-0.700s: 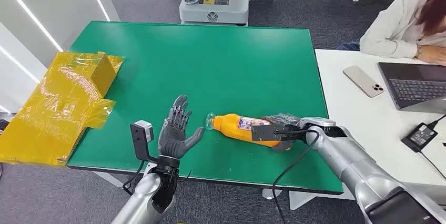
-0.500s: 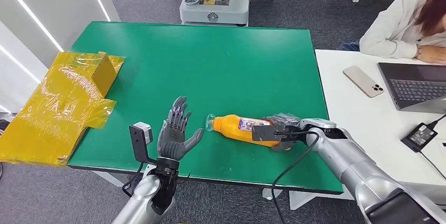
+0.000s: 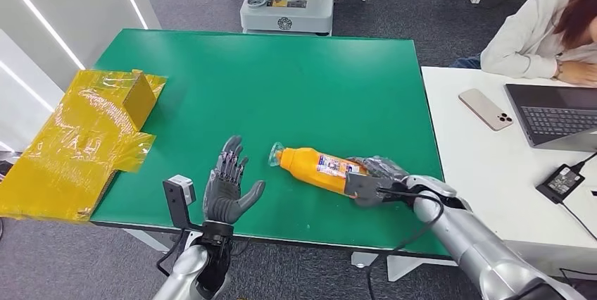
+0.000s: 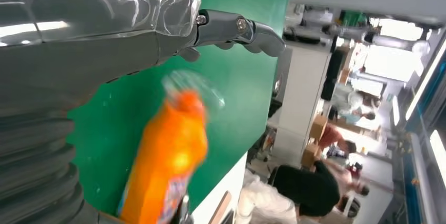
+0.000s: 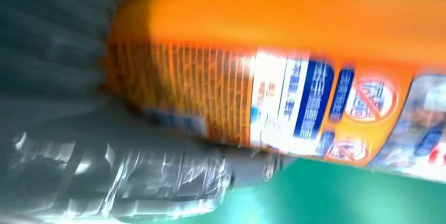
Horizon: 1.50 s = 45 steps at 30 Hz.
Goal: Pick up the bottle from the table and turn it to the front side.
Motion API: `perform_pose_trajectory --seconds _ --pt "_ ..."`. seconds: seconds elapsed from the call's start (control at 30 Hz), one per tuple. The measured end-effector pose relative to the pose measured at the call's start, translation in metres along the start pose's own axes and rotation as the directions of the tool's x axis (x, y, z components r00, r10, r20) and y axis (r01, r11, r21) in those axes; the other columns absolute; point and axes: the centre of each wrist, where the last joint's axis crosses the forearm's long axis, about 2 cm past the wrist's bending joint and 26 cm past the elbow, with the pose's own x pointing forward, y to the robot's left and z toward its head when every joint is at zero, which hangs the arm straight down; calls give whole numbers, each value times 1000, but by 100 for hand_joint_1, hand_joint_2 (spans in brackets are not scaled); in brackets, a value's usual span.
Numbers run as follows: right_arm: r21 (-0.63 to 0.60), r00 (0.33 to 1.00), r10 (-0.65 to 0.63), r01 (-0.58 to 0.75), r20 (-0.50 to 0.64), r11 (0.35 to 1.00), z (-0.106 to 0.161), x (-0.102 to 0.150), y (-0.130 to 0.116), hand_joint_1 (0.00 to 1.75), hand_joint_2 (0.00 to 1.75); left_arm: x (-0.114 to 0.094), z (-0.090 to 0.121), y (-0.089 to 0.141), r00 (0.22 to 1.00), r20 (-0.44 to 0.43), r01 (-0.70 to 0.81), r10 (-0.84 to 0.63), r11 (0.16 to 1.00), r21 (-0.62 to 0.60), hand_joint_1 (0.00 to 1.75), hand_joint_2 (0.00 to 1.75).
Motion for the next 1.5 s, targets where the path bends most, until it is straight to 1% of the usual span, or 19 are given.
perform_pose_trajectory --seconds 0.07,0.1,0.2,0.4,0.6,0.7,0.77,0.97,1.13,1.2,1.33,1.5 --pt "-46 983 -135 141 125 989 0 0 20 175 175 -1 4 5 1000 10 2 -3 999 33 0 175" --pt "-65 969 -180 193 169 979 1 1 28 175 175 -2 5 7 1000 14 6 -6 999 46 0 175" --pt "-122 928 -255 296 272 947 2 8 47 175 175 -3 10 12 1000 24 15 -17 997 77 0 175" --pt "-217 853 -308 425 422 879 7 28 77 175 175 -4 18 20 1000 17 2 -4 993 114 0 175" --pt "-246 811 -316 478 492 843 6 47 91 175 175 -3 12 19 997 2 -82 83 994 71 0 175" --pt "-251 802 -314 487 509 837 4 53 93 175 175 -2 7 16 995 5 -96 96 994 49 0 175" --pt "-252 798 -307 486 519 837 1 55 91 175 175 -1 0 13 995 10 -98 97 995 13 0 175" --pt "-256 788 -293 486 542 835 -14 63 77 175 175 10 -33 -3 993 49 -99 103 991 -92 0 175" --pt "-248 794 -291 476 535 844 -29 68 63 175 175 29 -66 -26 987 86 -115 135 971 -209 0 175" --pt "-241 800 -295 470 522 849 -35 70 61 175 175 35 -75 -34 985 88 -126 151 962 -241 0 175" --pt "-229 811 -307 464 497 856 -42 72 60 175 175 37 -83 -44 983 79 -139 167 951 -277 0 175" --pt "-232 834 -290 433 469 871 -51 77 57 175 175 34 -87 -50 983 64 -144 170 944 -297 0 175"
